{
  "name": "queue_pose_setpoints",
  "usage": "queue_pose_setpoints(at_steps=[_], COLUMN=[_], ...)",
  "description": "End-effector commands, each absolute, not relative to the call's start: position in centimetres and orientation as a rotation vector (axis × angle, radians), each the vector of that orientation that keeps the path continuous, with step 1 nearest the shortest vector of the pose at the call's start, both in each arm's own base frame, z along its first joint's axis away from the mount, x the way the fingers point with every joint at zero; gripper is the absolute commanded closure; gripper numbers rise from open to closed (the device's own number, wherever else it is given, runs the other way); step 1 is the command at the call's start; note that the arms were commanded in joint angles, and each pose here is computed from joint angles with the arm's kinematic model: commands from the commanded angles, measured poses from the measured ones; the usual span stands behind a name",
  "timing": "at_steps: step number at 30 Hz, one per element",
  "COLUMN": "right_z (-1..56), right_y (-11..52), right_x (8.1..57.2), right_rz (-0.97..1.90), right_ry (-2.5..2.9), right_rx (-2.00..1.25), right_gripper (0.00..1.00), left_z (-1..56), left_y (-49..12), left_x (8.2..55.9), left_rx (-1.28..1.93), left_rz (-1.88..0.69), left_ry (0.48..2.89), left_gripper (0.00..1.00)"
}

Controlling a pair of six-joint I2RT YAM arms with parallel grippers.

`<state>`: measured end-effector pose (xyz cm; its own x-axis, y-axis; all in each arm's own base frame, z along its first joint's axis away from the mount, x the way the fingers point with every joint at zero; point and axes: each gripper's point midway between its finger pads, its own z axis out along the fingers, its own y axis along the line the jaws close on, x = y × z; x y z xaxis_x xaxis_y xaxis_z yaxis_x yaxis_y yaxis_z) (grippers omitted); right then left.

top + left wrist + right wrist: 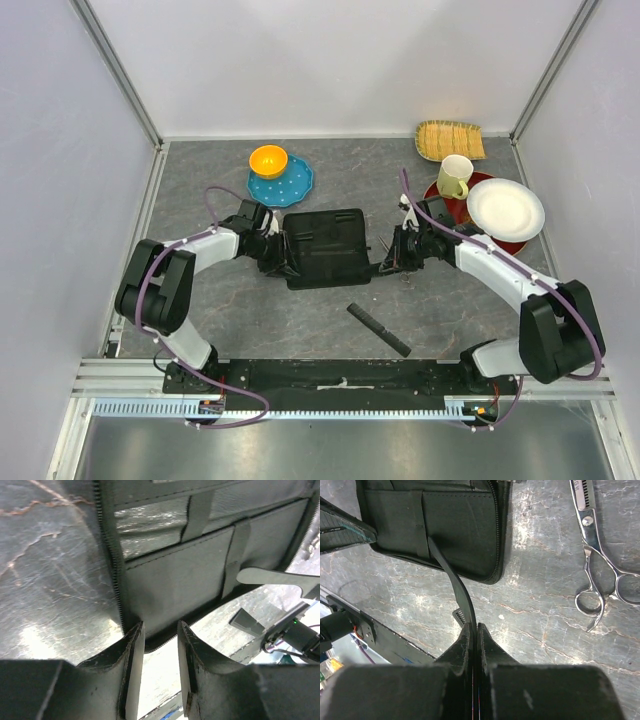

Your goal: Sort the hair-cutting tools

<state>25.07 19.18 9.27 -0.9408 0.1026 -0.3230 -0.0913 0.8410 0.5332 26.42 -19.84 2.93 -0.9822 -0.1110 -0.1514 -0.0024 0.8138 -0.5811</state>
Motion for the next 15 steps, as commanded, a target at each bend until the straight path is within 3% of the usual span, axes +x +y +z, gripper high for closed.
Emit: queue_pose_setpoints(at_steps=[1,15], right_z=[7.8,4.0], right_y=[18.0,19.1], right_x=[24.6,26.0], right_rz=[0.751,0.795], right_ry=[2.747,2.793], right_rx=[-0.053,-0.151], right_gripper=[1.0,1.0], left_z=[2.6,3.2], left_y=[-18.7,-17.5], left_x=[27.2,27.2], left_rx=[-0.158,-0.175], left_rz=[-0.781,-0.685], left_ry=[2.824,2.804], left_gripper=[0.62,0.6])
